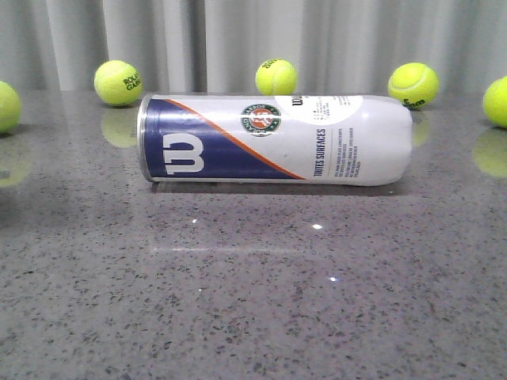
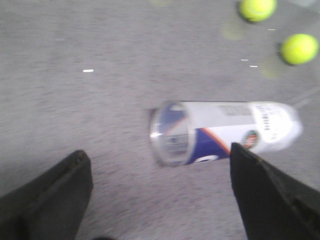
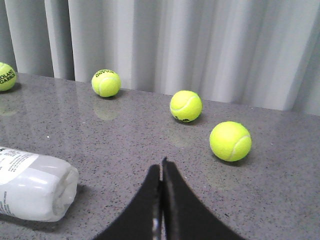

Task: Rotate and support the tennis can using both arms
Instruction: 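Reach the left gripper to the can's open end and grasp it, then lift the can with the left gripper and stand it upright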

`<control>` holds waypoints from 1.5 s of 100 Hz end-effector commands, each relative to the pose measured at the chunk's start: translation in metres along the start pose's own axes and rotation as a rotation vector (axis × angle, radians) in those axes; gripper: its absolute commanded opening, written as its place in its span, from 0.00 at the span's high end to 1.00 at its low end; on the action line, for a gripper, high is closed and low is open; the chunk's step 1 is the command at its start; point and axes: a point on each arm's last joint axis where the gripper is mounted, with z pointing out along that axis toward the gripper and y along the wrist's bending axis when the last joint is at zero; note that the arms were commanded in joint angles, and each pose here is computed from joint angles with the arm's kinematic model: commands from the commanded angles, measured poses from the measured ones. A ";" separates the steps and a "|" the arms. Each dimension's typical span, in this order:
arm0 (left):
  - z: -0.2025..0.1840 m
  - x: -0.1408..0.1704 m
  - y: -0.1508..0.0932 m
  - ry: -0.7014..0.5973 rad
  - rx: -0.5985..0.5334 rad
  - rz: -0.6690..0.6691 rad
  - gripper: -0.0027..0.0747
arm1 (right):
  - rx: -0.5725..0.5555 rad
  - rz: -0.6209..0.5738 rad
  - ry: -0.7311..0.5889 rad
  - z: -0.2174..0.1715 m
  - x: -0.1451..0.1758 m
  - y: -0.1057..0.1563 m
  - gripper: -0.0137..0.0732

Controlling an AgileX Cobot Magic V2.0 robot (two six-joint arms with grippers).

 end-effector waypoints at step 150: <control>0.136 0.007 -0.007 0.195 0.705 -0.060 0.99 | 0.014 0.000 -0.096 -0.001 -0.015 -0.001 0.92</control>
